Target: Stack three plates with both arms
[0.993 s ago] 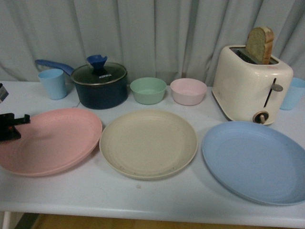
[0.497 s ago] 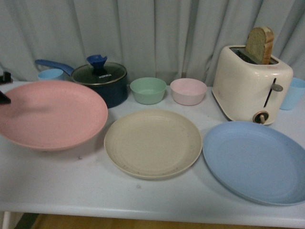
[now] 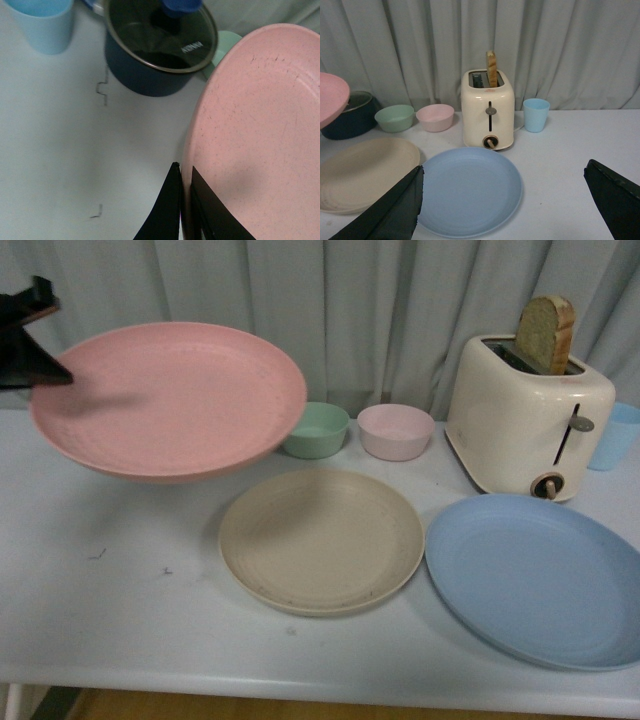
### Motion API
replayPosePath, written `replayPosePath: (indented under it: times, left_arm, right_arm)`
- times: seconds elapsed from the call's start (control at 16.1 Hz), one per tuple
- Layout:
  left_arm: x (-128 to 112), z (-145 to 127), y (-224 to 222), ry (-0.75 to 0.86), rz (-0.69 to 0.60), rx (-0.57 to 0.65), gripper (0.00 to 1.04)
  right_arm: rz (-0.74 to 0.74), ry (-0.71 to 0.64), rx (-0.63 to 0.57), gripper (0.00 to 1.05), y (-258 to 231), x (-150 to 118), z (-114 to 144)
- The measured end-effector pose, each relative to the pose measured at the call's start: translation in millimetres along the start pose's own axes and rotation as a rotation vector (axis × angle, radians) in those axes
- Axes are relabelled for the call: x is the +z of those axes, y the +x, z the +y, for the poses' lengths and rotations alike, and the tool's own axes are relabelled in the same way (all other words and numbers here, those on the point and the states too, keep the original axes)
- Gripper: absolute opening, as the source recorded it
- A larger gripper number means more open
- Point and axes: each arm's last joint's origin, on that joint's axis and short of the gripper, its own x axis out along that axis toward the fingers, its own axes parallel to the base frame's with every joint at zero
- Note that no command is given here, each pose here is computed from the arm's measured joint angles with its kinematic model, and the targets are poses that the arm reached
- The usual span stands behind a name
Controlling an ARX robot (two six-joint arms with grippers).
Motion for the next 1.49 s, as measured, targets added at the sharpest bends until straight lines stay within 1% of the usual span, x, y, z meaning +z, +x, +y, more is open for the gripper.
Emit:
replayPosePath:
  times: [0.19,0.31,0.43,0.5,0.68,0.87,0.93,1.12,1.24,1.3,1.37,1.43,1.49]
  left_arm:
    - [-15,-40,22,0.023,0.027,-0.071,0.03]
    - [-37,-53,48,0.019,0.094,-0.094,0.03]
    - [-59,-53,70,-0.014,0.161,-0.071,0.03]
    - [-66,-51,77,-0.024,0.177,-0.067,0.03]
    - [-79,-47,100,-0.056,0.212,-0.035,0.03]
    - [-88,-52,117,-0.059,0.243,-0.026,0.03]
    - [-89,-53,122,-0.064,0.257,-0.025,0.12]
    - [-90,-56,125,-0.071,0.261,-0.023,0.5]
    - [-82,-55,110,-0.047,0.238,-0.036,0.73]
    - [-72,-57,92,-0.021,0.195,-0.054,0.84]
    - [-57,-60,69,0.016,0.115,-0.066,0.95]
    - [-39,-63,37,0.077,-0.027,-0.087,0.99]
    - [-27,-66,7,0.109,-0.166,-0.063,0.97]
  right_arm:
    - [0.0,0.0,0.0,0.98,0,0,0]
    - [0.0,0.0,0.0,0.98,0,0,0]
    - [0.0,0.0,0.0,0.98,0,0,0]
    - [0.0,0.0,0.0,0.98,0,0,0]
    - [0.0,0.0,0.0,0.98,0,0,0]
    - [0.0,0.0,0.0,0.98,0,0,0]
    - [0.0,0.0,0.0,0.98,0,0,0]
    - [0.0,0.0,0.0,0.98,0,0,0]
    - [0.0,0.0,0.0,0.98,0,0,0]
    - [0.0,0.0,0.0,0.98,0,0,0]
    - [0.0,0.0,0.0,0.98,0,0,0]
    - [0.0,0.0,0.0,0.98,0,0,0]
    - [0.0,0.0,0.0,0.98,0,0,0]
